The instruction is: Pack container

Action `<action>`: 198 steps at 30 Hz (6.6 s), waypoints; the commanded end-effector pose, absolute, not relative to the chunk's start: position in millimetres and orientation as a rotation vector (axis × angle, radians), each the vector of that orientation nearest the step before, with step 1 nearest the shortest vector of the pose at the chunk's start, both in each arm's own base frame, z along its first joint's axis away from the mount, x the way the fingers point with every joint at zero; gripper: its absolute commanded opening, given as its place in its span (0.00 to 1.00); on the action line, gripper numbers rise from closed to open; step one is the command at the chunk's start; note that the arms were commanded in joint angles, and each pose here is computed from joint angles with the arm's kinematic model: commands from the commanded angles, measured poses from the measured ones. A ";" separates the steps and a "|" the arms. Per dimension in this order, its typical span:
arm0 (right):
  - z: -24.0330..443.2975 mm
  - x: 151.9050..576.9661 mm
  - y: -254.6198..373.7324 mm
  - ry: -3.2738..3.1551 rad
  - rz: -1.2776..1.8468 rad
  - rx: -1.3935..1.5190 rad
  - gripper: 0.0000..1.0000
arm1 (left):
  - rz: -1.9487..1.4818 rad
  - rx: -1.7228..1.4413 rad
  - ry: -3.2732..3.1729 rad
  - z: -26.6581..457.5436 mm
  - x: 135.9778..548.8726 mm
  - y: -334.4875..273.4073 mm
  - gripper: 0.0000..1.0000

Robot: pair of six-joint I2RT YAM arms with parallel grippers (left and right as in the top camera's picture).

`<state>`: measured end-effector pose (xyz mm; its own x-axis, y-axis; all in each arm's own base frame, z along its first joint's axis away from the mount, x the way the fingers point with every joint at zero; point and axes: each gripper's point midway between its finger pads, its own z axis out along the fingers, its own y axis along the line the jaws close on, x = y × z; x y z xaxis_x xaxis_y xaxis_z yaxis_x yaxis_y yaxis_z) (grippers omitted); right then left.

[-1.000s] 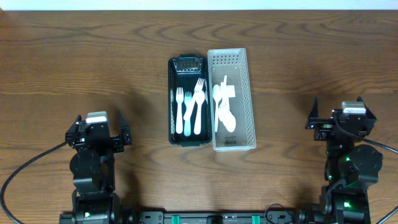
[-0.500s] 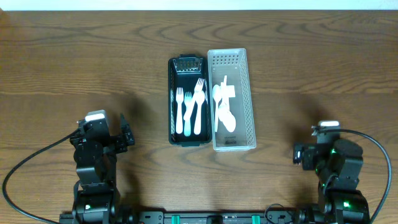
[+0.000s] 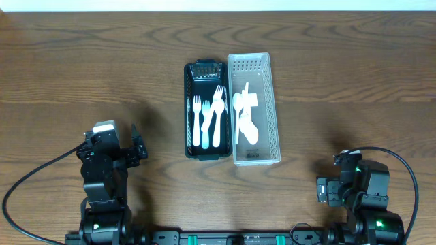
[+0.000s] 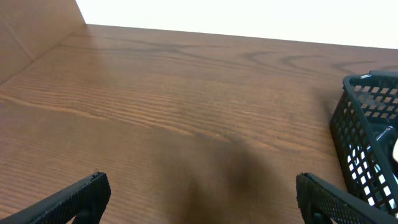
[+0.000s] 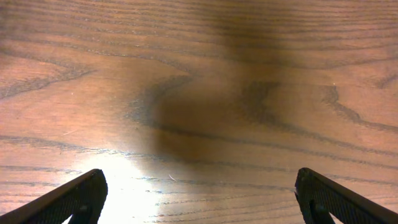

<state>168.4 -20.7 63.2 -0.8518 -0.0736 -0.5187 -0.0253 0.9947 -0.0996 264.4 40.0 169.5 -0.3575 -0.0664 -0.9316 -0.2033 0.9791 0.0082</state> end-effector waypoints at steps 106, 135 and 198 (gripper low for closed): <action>154.8 241.9 -7.4 1.697 -0.102 -0.028 0.99 | 0.142 -0.208 1.922 175.1 264.9 41.2 0.98; 154.8 241.9 -7.4 1.697 -0.102 -0.028 0.99 | 0.399 -0.124 1.930 179.0 251.0 63.8 0.98; 154.5 242.0 -7.4 1.698 -0.102 -0.028 0.99 | -0.160 0.214 1.836 127.2 227.2 -43.2 0.98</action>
